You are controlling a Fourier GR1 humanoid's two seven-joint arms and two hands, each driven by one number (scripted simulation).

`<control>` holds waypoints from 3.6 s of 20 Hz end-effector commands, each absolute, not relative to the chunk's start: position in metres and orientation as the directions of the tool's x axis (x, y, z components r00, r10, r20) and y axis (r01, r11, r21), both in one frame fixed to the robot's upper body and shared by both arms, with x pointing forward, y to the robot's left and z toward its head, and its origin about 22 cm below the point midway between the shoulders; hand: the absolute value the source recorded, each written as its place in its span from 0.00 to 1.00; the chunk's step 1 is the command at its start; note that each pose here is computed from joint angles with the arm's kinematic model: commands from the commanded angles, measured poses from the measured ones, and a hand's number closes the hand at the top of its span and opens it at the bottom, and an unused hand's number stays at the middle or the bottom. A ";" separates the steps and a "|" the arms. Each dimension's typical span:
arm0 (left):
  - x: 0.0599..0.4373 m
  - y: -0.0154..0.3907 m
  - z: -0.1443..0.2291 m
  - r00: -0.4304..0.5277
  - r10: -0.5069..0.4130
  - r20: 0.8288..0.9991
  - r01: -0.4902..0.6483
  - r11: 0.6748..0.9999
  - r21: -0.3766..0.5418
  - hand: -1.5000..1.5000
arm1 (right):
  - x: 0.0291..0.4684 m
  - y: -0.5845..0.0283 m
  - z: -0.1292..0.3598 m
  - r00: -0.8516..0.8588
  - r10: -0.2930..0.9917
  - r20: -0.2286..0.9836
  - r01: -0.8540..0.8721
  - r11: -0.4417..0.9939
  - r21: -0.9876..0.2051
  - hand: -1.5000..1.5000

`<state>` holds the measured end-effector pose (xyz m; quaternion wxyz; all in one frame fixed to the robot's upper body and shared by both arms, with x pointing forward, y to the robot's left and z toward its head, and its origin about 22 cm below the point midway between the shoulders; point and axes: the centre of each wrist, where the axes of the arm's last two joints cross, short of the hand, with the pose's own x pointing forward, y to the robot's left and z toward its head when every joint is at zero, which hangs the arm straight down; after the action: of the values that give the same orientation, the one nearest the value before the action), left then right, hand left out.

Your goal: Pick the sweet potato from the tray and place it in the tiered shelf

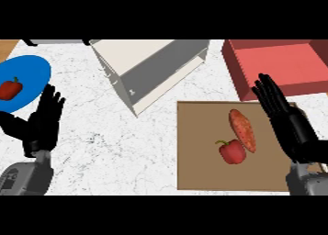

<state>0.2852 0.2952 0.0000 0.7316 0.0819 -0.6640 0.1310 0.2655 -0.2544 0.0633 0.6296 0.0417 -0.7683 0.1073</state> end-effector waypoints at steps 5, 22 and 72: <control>0.297 0.280 0.046 -0.061 -0.123 0.991 -0.201 0.974 0.108 0.50 | 0.302 -0.240 0.086 -0.180 -0.014 0.984 -0.618 0.780 -0.101 1.00; 0.271 0.261 0.052 -0.032 -0.130 0.991 -0.168 0.978 0.123 0.50 | 0.361 -0.351 0.203 -0.277 0.255 0.926 -0.822 0.437 -0.366 0.00; 0.268 0.251 0.043 -0.023 -0.132 0.991 -0.182 0.975 0.126 0.50 | 0.345 -0.256 0.083 -0.537 0.817 0.211 -0.499 -0.106 -0.860 0.00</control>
<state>0.2573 0.2682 0.0520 0.6892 0.1053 -0.7167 0.0161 0.3347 -0.2725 0.0877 0.4517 -0.1721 -0.4858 0.7283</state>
